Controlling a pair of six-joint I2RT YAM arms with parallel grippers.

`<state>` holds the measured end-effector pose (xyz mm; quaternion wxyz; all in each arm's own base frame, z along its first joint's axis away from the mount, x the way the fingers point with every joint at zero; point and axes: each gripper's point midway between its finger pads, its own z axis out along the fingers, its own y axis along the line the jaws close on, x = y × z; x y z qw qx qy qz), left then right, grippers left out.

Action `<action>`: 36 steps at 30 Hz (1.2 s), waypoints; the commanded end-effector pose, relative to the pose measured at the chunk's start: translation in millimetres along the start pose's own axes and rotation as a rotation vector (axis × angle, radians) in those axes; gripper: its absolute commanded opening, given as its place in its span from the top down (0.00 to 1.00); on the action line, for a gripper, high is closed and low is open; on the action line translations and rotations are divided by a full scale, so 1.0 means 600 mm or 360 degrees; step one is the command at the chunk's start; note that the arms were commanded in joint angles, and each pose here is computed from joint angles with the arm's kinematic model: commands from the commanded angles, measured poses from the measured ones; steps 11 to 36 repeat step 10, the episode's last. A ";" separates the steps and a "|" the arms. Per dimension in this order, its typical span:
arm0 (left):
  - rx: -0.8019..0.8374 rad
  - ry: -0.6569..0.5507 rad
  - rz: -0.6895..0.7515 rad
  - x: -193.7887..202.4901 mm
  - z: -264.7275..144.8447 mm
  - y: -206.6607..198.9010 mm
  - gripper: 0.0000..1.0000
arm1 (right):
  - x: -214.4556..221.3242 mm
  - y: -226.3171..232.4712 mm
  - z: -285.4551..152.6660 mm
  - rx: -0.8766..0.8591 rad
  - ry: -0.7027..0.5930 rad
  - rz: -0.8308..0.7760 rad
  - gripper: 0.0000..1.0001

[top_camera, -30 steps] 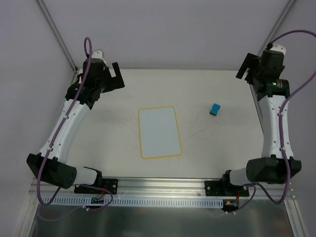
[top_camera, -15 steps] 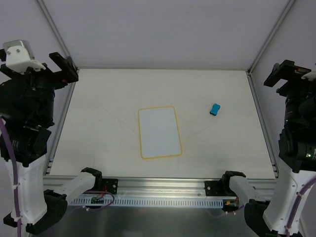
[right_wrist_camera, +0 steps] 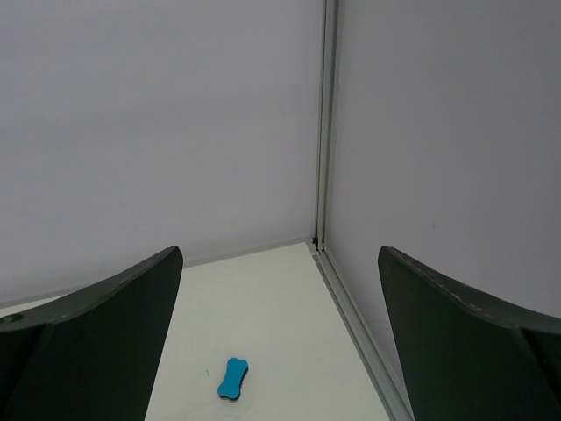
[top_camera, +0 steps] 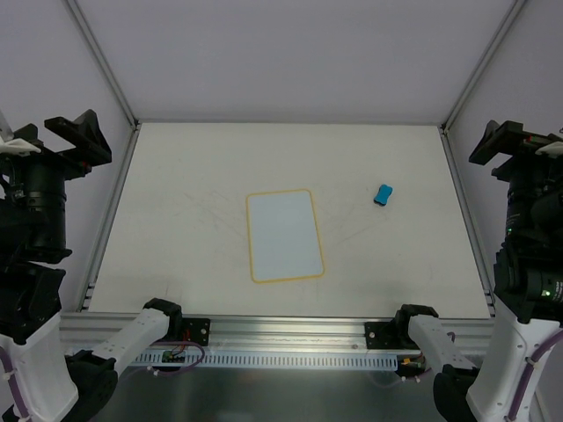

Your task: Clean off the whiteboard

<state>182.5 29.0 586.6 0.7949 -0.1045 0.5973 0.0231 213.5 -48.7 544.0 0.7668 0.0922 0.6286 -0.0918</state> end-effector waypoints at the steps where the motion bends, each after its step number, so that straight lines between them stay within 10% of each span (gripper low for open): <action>1: 0.0029 -0.0026 0.0025 -0.009 -0.010 0.001 0.01 | -0.032 0.004 -0.009 -0.0039 -0.0118 -0.0007 0.01; 36: 0.0012 -0.0015 0.0016 0.001 -0.019 0.008 0.01 | -0.029 0.007 -0.006 -0.0047 -0.0108 0.0006 0.01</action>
